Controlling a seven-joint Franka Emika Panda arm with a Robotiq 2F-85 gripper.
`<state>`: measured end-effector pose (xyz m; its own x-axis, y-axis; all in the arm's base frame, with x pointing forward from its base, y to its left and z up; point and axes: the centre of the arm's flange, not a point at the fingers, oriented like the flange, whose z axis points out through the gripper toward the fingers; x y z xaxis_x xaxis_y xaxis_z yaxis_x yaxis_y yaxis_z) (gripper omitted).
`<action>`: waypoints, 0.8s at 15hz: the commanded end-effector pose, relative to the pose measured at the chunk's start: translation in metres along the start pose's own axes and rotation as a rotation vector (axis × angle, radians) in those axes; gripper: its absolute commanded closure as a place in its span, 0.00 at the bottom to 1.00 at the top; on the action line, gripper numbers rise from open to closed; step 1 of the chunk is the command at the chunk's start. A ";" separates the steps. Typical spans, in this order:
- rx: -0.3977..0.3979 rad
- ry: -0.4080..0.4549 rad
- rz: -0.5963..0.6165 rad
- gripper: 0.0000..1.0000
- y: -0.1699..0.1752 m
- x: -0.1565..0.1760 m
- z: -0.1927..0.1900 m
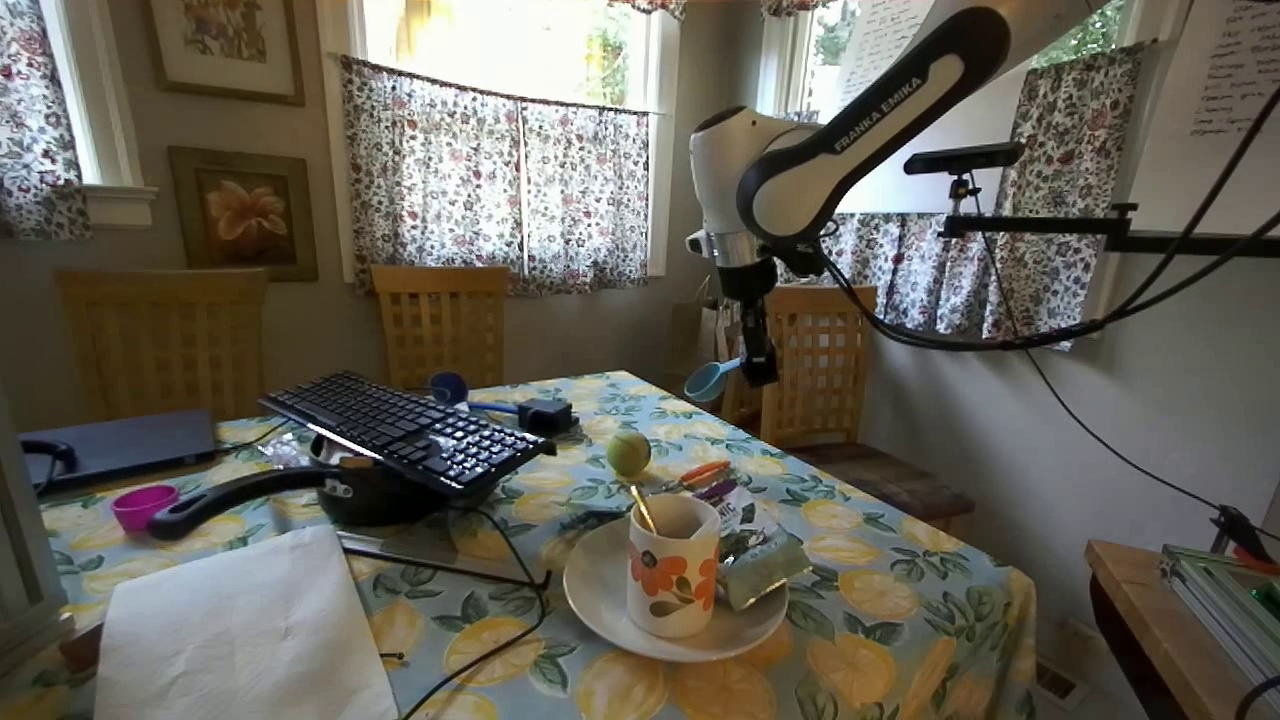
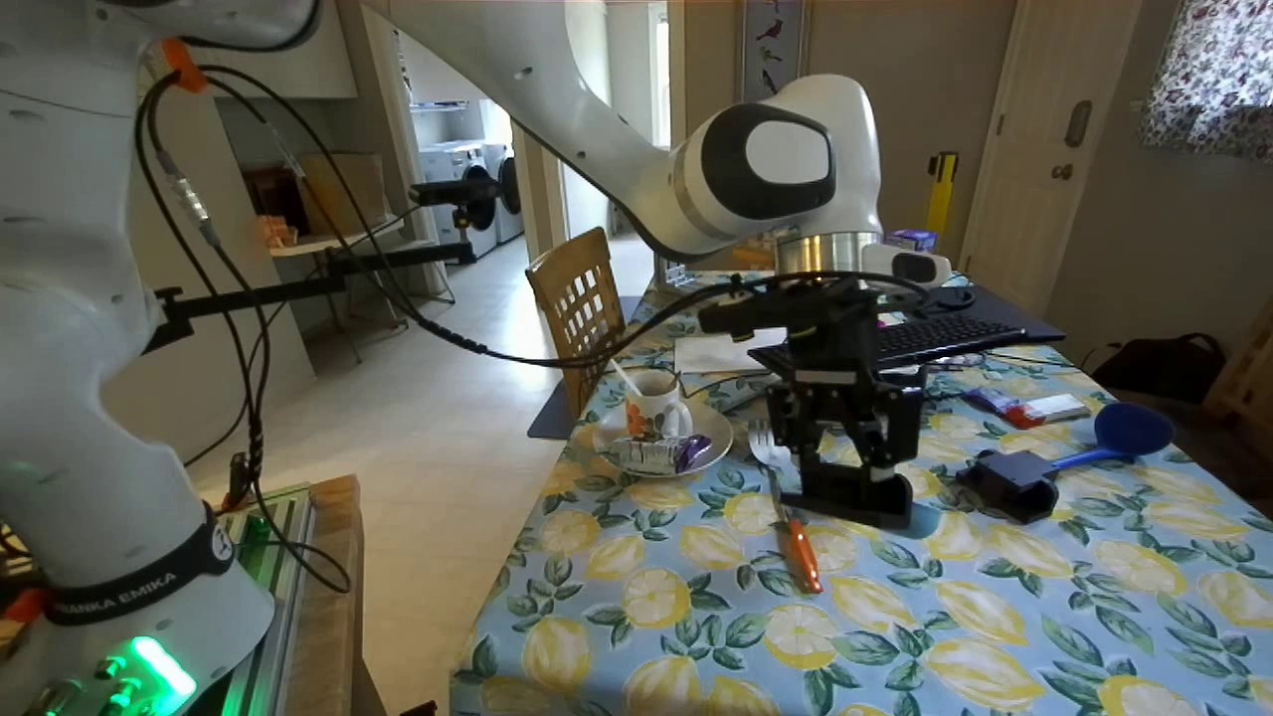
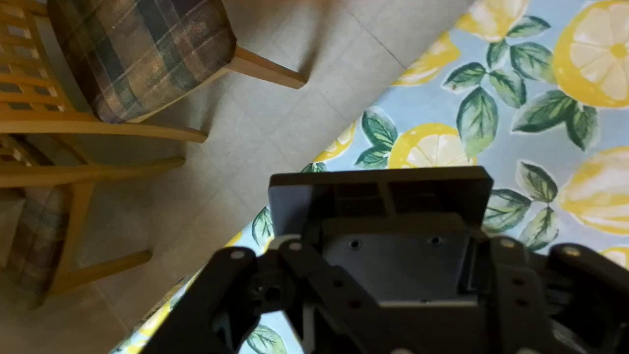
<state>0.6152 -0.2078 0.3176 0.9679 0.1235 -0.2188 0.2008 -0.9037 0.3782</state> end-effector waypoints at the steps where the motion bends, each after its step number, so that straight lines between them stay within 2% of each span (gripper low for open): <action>1: -0.021 -0.036 -0.136 0.66 0.053 0.005 0.000; 2: -0.005 -0.014 -0.078 0.41 0.025 -0.004 0.005; 4: -0.008 -0.018 -0.104 0.41 0.045 -0.008 0.005; 6: -0.009 -0.019 -0.112 0.41 0.048 -0.008 0.004; 7: -0.029 -0.013 -0.144 0.66 0.045 0.000 0.006; 11: -0.022 -0.010 -0.285 0.66 0.027 0.019 0.011; 12: -0.007 0.003 -0.364 0.66 0.022 0.022 0.014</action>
<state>0.6257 -0.2341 0.3171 0.8991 0.3114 -0.3077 0.4065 -0.8547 0.3228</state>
